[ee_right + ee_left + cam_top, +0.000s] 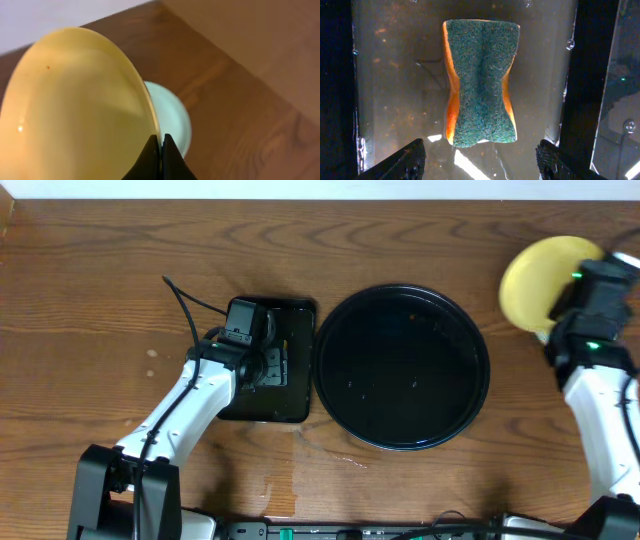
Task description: Clean dirty plates on tray and stack at the side
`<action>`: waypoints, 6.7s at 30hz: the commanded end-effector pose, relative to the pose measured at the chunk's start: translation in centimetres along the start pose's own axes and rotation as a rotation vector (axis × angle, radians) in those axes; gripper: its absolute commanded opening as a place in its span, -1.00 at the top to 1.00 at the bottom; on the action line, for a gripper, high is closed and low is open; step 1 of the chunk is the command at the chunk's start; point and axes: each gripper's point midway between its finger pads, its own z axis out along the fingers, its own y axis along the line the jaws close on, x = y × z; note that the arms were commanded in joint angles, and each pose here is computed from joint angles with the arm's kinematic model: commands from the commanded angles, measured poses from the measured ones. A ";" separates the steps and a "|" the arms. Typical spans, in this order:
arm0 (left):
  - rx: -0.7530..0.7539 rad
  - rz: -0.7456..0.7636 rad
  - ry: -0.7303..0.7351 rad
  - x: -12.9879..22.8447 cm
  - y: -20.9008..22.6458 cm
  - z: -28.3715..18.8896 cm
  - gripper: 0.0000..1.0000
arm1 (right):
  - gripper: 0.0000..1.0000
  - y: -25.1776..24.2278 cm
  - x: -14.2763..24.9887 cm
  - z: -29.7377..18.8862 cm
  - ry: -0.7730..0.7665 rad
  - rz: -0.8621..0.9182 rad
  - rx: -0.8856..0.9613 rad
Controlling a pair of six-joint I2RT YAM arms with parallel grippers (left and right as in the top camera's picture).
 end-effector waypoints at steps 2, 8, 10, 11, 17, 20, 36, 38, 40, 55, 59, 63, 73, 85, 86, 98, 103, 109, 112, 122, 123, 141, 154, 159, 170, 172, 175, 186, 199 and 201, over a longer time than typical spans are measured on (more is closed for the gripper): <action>0.001 -0.001 0.001 0.0 0.1 0.0 -0.43 | 0.98 -3.7 -0.6 1.3 0.005 0.297 0.045; 0.001 -0.001 0.002 0.1 0.1 0.0 -0.43 | 0.98 -6.8 0.8 3.9 0.050 0.425 0.108; 0.001 -0.001 0.002 0.0 0.1 0.0 -0.44 | 0.98 -7.1 1.6 5.0 0.073 0.433 0.110; 0.001 -0.001 0.002 0.0 0.1 0.0 -0.43 | 0.98 -7.2 1.9 5.5 0.082 0.436 0.109; 0.001 -0.001 0.002 0.0 0.1 0.0 -0.43 | 0.98 -7.4 3.2 7.5 0.105 0.437 0.127; 0.001 -0.001 0.002 0.0 0.1 0.0 -0.43 | 0.98 -7.2 3.7 8.3 0.111 0.435 0.128; 0.001 -0.001 0.002 0.0 0.1 0.0 -0.43 | 0.27 1.6 7.2 7.8 0.308 0.205 -0.342; 0.000 -0.001 0.001 0.0 0.1 0.0 -0.43 | 0.21 3.1 8.9 6.6 0.382 0.165 -0.410; 0.000 0.000 0.001 0.0 0.1 0.0 -0.43 | 0.15 4.2 10.1 5.6 0.441 0.147 -0.456; -0.012 0.057 -0.009 -1.4 -0.2 -2.0 -0.57 | -0.99 11.8 13.4 -4.1 0.498 -0.289 -0.688; -0.020 0.051 0.016 -1.4 -0.2 -2.9 -0.69 | -0.98 11.6 14.5 -6.2 0.514 -0.395 -0.637; -0.042 0.022 0.069 -0.4 0.8 -4.0 -0.69 | -0.99 11.7 15.5 -9.2 0.555 -0.453 -0.666; -0.012 0.007 -0.085 0.1 1.3 -9.6 -0.71 | -0.99 9.1 13.2 -13.3 0.482 -0.435 -0.635; 0.017 0.022 -0.397 3.7 2.6 -14.4 -0.72 | -0.99 6.0 13.4 -17.4 0.247 -0.398 -0.678; 0.022 0.022 -0.413 4.0 2.7 -14.6 -0.72 | -0.99 5.7 13.5 -17.5 0.240 -0.392 -0.679; 0.027 0.023 -0.431 4.5 2.7 -15.2 -0.72 | -0.99 4.8 15.1 -17.9 0.281 -0.406 -0.682; 0.025 0.023 -0.424 4.5 2.8 -15.0 -0.72 | -0.98 4.8 15.2 -17.8 0.284 -0.407 -0.681; 0.025 0.023 -0.424 4.5 2.8 -15.0 -0.72 | -0.99 4.8 15.2 -17.8 0.284 -0.407 -0.681; 0.025 0.023 -0.424 4.5 2.8 -15.0 -0.72 | -0.98 4.8 15.2 -17.8 0.283 -0.407 -0.681; 0.025 0.023 -0.424 4.5 2.8 -15.0 -0.72 | -0.98 4.3 14.3 -18.2 0.226 -0.404 -0.676; 0.025 0.023 -0.424 4.5 2.8 -15.0 -0.73 | -0.99 4.3 13.7 -18.5 0.196 -0.400 -0.685; 0.025 0.023 -0.424 4.5 2.8 -15.0 -0.73 | -0.99 3.3 6.3 -23.7 -0.673 -0.075 -0.901; 0.025 0.023 -0.424 4.5 2.8 -15.0 -0.73 | -0.99 3.2 11.4 -19.7 -0.646 -0.097 -0.860; 0.025 0.023 -0.424 4.5 2.8 -15.0 -0.73 | -0.99 3.7 15.2 -17.3 -0.469 -0.164 -0.839; 0.025 0.023 -0.424 4.5 2.8 -15.0 -0.73 | -0.99 3.7 15.2 -17.3 -0.475 -0.176 -0.836; 0.025 0.023 -0.424 4.5 2.8 -15.0 -0.73 | -0.98 3.7 15.2 -17.3 -0.475 -0.176 -0.836; 0.025 0.023 -0.424 4.5 2.8 -15.0 -0.73 | -0.98 3.7 15.2 -17.3 -0.476 -0.177 -0.836; 0.025 0.023 -0.424 4.5 2.8 -15.0 -0.73 | -0.99 3.7 15.2 -17.3 -0.475 -0.176 -0.836; 0.025 0.023 -0.424 4.5 2.8 -15.0 -0.73 | -0.99 3.7 15.2 -17.3 -0.476 -0.177 -0.836; 0.025 0.023 -0.425 4.5 2.8 -15.0 -0.73 | -0.99 3.7 15.2 -17.3 -0.475 -0.176 -0.836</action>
